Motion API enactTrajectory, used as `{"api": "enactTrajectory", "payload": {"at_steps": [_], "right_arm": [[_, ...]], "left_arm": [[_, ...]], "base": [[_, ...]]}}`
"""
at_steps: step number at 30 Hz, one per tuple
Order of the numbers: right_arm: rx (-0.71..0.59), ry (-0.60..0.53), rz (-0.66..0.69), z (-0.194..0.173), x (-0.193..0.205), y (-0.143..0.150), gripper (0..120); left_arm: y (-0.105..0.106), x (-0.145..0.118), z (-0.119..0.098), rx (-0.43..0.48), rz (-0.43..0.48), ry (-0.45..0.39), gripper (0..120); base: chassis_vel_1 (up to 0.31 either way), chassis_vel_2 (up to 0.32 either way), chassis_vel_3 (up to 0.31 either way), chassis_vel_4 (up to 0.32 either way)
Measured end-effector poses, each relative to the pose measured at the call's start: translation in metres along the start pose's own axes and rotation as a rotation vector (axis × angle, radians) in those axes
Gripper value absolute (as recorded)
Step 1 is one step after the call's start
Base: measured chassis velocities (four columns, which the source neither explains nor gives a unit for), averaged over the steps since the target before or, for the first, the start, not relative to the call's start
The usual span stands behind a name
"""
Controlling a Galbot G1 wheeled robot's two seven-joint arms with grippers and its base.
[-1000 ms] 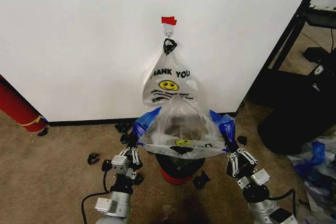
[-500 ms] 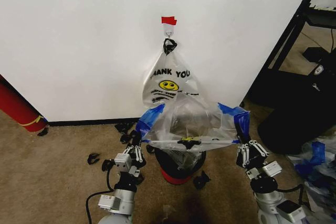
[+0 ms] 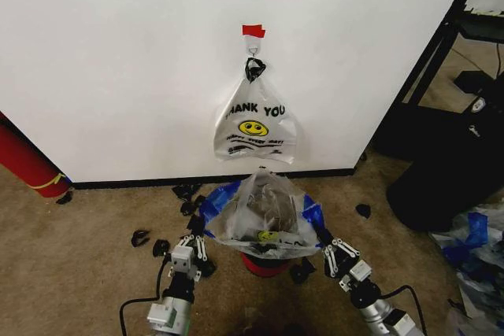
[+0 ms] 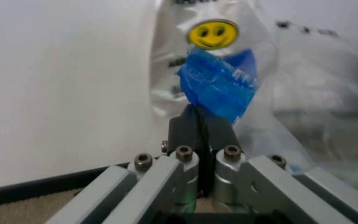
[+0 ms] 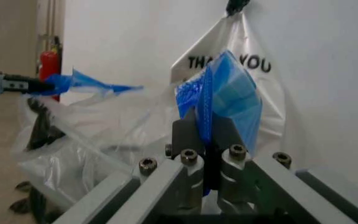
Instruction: Pick up the garbage bag from the wall and place it over the trash bin.
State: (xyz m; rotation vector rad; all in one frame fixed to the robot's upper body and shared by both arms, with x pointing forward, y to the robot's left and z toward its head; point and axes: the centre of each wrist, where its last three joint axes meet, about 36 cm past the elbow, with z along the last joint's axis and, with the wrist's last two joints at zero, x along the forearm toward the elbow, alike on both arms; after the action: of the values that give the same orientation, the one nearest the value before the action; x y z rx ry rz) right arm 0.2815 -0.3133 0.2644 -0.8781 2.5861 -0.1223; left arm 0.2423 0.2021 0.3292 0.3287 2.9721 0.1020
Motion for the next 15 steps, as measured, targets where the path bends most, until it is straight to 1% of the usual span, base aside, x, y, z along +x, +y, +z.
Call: {"api": "enactTrajectory", "payload": {"at_steps": [4, 7, 8, 9, 11, 15], "right_arm": [[-0.039, 0.004, -0.045, 0.001, 0.016, -0.004, 0], [-0.070, 0.010, -0.110, -0.002, 0.032, -0.006, 0], [-0.082, 0.022, -0.141, -0.002, 0.041, -0.007, 0], [-0.086, 0.026, -0.154, -0.002, 0.045, -0.008, 0], [-0.090, 0.030, -0.165, -0.002, 0.047, -0.009, 0], [-0.102, 0.048, -0.155, 0.011, 0.053, -0.013, 0]], "left_arm": [[0.004, 0.009, 0.007, -0.050, 0.058, -0.002, 0], [0.011, 0.014, 0.011, -0.118, 0.113, -0.010, 0], [0.017, 0.015, 0.014, -0.158, 0.141, -0.017, 0], [0.020, 0.014, 0.015, -0.178, 0.154, -0.020, 0], [0.022, 0.014, 0.015, -0.191, 0.162, -0.021, 0], [0.030, 0.004, 0.029, -0.247, 0.183, -0.021, 0]], "base": [[0.000, 0.000, 0.000, 0.000], [0.000, 0.000, 0.000, 0.000], [0.000, 0.000, 0.000, 0.000], [0.000, 0.000, 0.000, 0.000], [0.000, 0.000, 0.000, 0.000], [0.000, 0.000, 0.000, 0.000]]}}
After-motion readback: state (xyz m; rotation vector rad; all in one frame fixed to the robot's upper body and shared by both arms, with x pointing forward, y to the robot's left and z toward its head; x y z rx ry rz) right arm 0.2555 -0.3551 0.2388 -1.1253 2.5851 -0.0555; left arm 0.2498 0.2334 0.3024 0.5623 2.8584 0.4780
